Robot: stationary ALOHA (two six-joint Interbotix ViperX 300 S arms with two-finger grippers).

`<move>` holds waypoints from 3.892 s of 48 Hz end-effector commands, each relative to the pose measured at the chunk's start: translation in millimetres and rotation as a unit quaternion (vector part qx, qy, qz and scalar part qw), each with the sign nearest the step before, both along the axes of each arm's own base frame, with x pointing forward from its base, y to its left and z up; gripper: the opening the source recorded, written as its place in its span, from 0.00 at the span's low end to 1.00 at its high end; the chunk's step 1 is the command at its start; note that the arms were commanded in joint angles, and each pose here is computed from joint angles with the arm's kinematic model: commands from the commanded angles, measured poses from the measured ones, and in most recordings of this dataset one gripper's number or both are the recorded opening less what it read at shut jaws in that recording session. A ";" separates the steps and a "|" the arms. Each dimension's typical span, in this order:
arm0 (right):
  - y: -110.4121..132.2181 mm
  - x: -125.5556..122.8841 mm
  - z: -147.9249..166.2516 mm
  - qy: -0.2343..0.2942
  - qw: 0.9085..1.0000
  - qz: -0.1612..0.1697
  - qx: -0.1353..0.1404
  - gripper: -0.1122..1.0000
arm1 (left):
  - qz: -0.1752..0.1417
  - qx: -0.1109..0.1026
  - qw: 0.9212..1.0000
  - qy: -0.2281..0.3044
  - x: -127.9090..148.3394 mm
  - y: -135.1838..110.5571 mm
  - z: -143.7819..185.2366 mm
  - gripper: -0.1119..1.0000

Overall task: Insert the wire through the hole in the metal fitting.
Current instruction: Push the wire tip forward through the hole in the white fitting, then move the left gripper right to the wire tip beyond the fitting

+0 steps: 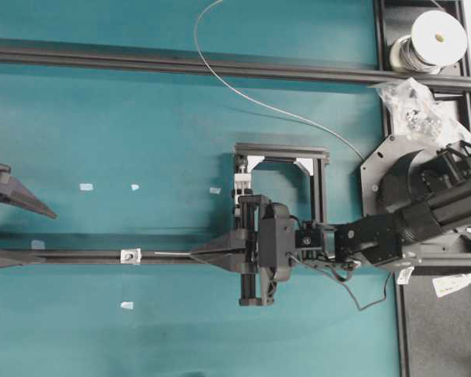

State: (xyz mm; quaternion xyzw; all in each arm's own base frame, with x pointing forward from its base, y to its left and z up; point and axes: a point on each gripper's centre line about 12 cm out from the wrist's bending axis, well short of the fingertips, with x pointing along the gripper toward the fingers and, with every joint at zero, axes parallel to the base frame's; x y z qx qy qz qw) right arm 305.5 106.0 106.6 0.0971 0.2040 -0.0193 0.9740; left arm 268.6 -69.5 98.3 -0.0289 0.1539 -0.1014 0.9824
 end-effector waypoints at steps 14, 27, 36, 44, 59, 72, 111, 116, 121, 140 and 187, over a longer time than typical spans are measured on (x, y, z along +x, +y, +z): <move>2.9 2.5 6.4 -0.014 1.000 0.002 0.002 0.10 | -0.005 0.003 1.000 -0.026 5.4 -2.7 9.0 0.79; 2.8 3.1 7.0 -0.016 1.000 0.001 0.003 0.10 | -0.006 0.003 1.000 -0.024 6.1 -3.3 8.1 0.79; 3.3 4.6 8.8 -0.021 1.000 0.000 0.002 0.10 | -0.005 0.003 1.000 -0.026 7.1 -3.4 8.7 0.79; 3.5 5.1 9.5 -0.023 1.000 0.001 0.002 0.10 | -0.005 0.003 1.000 -0.026 7.1 -3.4 8.7 0.79; 5.4 8.5 4.6 -0.018 1.000 0.001 -0.001 0.10 | -0.006 0.003 1.000 -0.025 7.0 -3.6 8.3 0.79; 5.9 12.0 5.6 -0.025 1.000 -0.002 -0.002 0.10 | -0.006 0.002 1.000 -0.028 8.4 -4.0 9.7 0.79; 5.0 19.0 5.5 -0.028 1.000 -0.006 -0.006 0.10 | -0.005 0.002 1.000 -0.029 10.7 -4.2 10.5 0.79; 4.5 19.2 4.9 -0.028 1.000 -0.007 -0.006 0.10 | -0.005 0.002 1.000 -0.030 10.8 -4.2 10.9 0.79; 4.9 20.9 3.8 -0.027 1.000 -0.007 -0.007 0.10 | -0.006 0.001 1.000 -0.031 11.1 -4.8 11.2 0.79; 5.5 25.3 3.7 -0.030 1.000 -0.006 -0.008 0.10 | -0.005 0.002 1.000 -0.030 10.8 -4.2 10.9 0.79; 1.7 54.8 0.6 -0.037 0.999 -0.021 -0.022 0.10 | 0.002 -0.001 1.000 0.006 38.8 -8.7 8.9 0.78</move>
